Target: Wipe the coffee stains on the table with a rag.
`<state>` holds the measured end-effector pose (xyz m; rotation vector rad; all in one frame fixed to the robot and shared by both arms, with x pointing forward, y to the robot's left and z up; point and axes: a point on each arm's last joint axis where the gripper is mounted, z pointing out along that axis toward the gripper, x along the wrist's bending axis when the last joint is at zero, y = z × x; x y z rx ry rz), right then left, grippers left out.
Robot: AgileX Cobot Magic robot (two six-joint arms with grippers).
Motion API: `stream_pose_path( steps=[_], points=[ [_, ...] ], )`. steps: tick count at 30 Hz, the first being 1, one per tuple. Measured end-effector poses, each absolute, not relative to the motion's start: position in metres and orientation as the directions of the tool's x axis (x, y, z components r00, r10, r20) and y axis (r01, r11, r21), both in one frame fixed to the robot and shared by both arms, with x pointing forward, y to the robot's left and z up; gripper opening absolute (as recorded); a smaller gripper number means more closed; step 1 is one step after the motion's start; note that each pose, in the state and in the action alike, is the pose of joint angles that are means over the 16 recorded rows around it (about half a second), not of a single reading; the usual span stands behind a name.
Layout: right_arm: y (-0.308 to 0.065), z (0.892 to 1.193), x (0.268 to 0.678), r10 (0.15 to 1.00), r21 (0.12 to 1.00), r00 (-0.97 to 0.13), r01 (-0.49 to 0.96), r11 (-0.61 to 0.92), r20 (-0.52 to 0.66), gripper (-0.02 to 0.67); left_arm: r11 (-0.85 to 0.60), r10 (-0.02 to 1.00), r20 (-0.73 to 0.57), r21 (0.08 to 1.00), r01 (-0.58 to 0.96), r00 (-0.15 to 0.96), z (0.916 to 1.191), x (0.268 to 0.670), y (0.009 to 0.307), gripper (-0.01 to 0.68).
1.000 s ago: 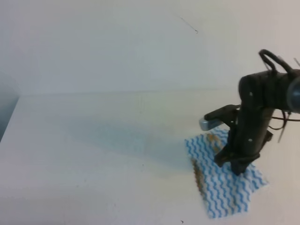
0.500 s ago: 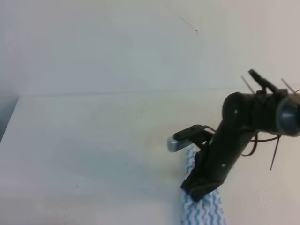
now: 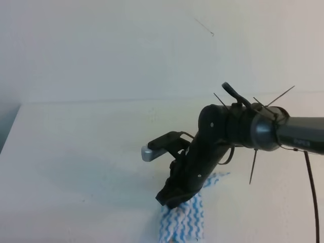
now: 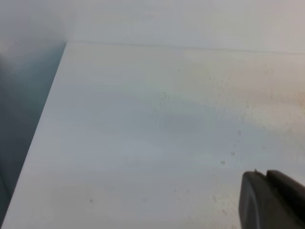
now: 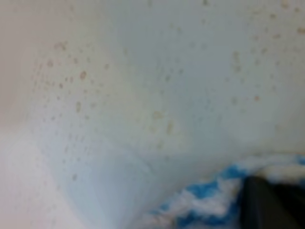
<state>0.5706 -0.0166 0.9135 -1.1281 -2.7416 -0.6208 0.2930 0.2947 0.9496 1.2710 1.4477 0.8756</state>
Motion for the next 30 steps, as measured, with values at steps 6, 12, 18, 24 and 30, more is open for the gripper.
stream_pose_path(
  steps=[6,12,18,24,30],
  points=[
    [-0.002,0.909,0.592,0.636,0.351,-0.735,0.674,0.65,0.235,0.006,0.192,0.978,-0.207,0.943,0.27,0.029,0.95,0.293,0.295,-0.004],
    [0.01,0.909,0.617,0.641,0.399,-0.75,0.643,0.653,0.16,0.006,0.192,0.978,-0.207,0.943,0.27,0.029,0.95,0.293,0.295,-0.004],
    [0.017,0.912,0.64,0.668,0.462,-0.742,0.611,0.643,0.052,0.006,0.192,0.978,-0.207,0.943,0.27,0.029,0.95,0.293,0.295,-0.004],
    [0.018,0.92,0.66,0.709,0.542,-0.704,0.583,0.605,-0.034,0.006,0.192,0.978,-0.208,0.945,0.265,0.03,0.951,0.293,0.295,-0.004],
    [0.013,0.933,0.674,0.747,0.594,-0.661,0.576,0.562,-0.065,0.006,0.192,0.978,-0.207,0.946,0.26,0.032,0.953,0.293,0.295,-0.004]
  ],
)
